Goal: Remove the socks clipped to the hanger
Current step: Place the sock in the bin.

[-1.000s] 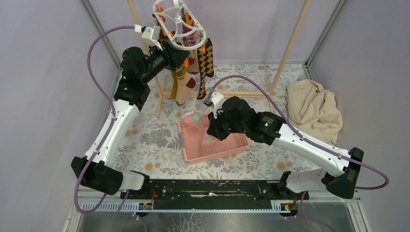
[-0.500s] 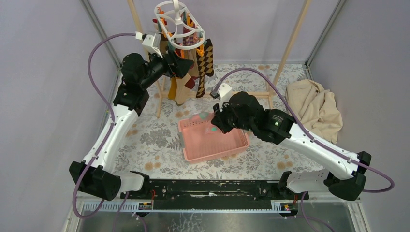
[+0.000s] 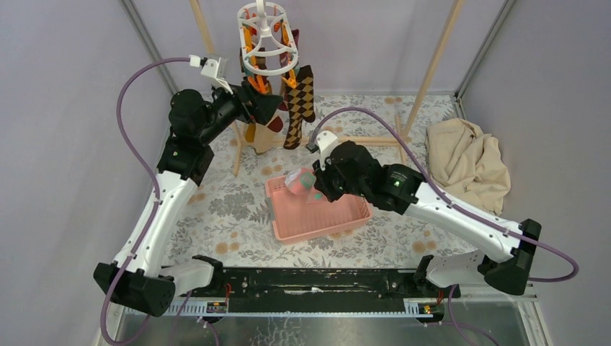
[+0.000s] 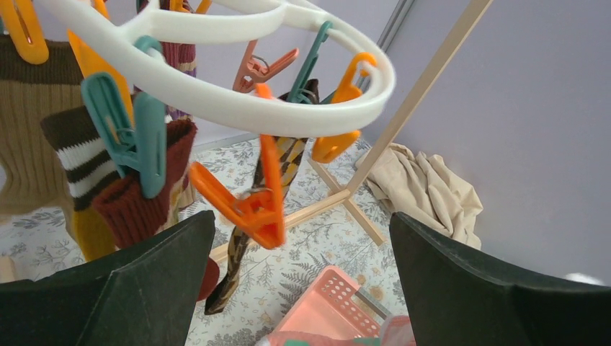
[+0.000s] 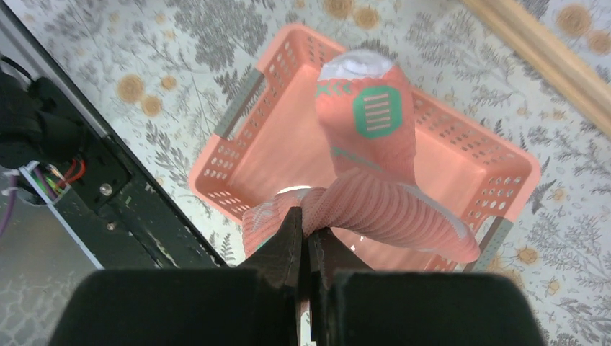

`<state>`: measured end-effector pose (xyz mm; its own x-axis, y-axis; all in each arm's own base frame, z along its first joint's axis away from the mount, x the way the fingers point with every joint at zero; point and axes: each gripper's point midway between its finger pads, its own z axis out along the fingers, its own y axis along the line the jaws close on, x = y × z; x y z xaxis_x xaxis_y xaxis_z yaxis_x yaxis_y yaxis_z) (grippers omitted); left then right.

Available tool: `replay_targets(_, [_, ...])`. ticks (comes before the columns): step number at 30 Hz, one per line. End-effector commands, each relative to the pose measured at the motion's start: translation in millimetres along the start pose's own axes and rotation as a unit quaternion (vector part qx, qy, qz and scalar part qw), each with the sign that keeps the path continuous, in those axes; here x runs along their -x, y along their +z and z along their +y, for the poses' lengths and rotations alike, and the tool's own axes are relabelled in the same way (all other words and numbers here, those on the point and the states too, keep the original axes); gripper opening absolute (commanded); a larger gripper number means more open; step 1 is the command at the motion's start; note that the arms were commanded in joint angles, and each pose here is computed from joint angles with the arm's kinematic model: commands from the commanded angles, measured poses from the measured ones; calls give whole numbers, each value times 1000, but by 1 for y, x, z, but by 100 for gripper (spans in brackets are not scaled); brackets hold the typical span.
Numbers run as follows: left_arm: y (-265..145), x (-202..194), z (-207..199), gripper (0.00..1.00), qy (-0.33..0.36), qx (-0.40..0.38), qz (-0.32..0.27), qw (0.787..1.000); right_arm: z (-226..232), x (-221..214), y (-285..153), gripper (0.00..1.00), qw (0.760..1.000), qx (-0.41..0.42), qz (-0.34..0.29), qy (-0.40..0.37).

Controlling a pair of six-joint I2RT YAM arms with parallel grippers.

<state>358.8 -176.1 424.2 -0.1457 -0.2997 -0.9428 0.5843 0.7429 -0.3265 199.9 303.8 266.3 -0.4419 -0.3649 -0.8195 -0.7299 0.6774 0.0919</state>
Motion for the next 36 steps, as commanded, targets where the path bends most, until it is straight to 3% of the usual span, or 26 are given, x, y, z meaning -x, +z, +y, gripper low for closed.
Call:
replay_targets(1, [-14, -4, -4, 99, -20, 7, 12, 1000, 1, -12, 25, 0, 1000, 7, 11, 3])
replay_targets(12, [-42, -35, -12, 99, -69, 13, 43, 997, -18, -71, 88, 0, 995, 20, 83, 56])
replay_targets(18, [-48, -64, -7, 99, -96, 29, 84, 991, -39, -110, 110, 49, 988, -23, 131, 73])
replay_targets(20, [-51, -73, -6, 99, -105, 35, 93, 989, -45, -112, 110, 55, 987, -38, 134, 75])
replay_targets(22, [-55, -87, -4, 99, -114, 48, 104, 987, -48, -109, 105, 73, 988, -48, 127, 76])
replay_targets(29, [-66, -131, 12, 99, -131, 112, 142, 975, -76, -86, 82, 88, 987, -111, 89, 73])
replay_targets(36, [-74, -159, 27, 99, -140, 156, 159, 965, -122, -90, 74, 90, 979, -155, 67, 117])
